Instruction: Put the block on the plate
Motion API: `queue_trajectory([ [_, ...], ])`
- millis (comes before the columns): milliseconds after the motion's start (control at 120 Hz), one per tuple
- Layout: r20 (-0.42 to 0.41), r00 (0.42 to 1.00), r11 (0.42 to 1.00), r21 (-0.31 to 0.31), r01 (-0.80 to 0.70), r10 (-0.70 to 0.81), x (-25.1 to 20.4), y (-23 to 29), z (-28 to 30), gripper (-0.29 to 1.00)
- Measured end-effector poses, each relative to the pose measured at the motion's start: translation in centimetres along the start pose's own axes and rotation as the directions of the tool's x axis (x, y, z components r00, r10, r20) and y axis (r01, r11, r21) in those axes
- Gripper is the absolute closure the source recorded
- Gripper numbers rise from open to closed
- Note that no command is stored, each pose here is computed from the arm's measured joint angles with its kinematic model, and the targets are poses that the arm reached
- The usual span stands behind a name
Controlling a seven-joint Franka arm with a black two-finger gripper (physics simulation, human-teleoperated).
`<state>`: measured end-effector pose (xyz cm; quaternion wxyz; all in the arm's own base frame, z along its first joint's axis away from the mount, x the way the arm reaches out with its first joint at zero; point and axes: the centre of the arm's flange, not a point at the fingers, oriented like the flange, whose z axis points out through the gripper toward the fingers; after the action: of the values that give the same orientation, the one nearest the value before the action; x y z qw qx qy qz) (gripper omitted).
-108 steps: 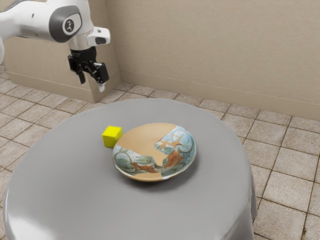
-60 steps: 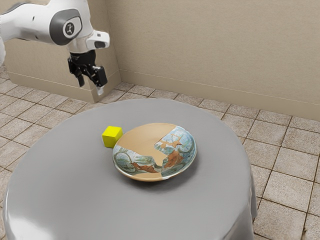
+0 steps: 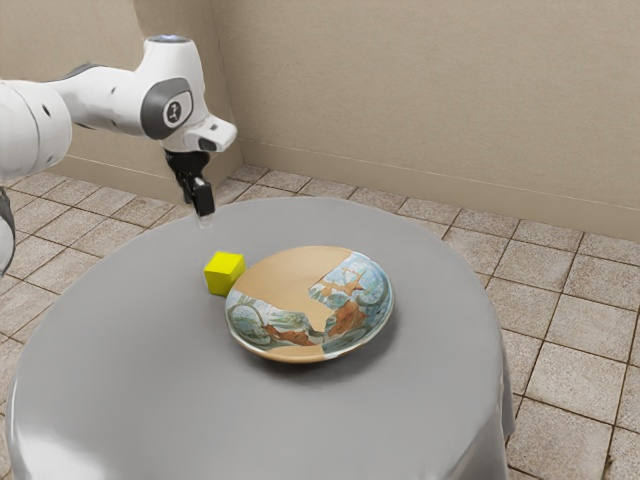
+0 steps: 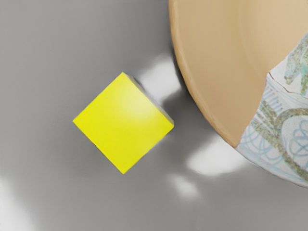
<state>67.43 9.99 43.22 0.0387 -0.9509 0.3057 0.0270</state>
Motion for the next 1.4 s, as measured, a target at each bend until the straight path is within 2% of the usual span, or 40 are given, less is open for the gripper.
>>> queue_trajectory([
  [158,-0.001,0.98,0.98,0.017,-0.197,0.197,0.4,-1.2,2.8,0.0],
  [325,0.0,0.933,0.933,0.033,-0.359,0.359,0.7,-1.2,3.5,0.0],
  [533,0.015,0.873,0.873,0.005,-0.488,0.488,1.8,-1.2,7.2,0.0],
  [875,-0.001,0.829,0.828,0.052,-0.558,0.559,4.2,-3.0,11.4,0.0],
  [1400,-0.03,0.823,0.823,0.009,-0.568,0.568,3.5,-2.5,14.3,0.0],
])
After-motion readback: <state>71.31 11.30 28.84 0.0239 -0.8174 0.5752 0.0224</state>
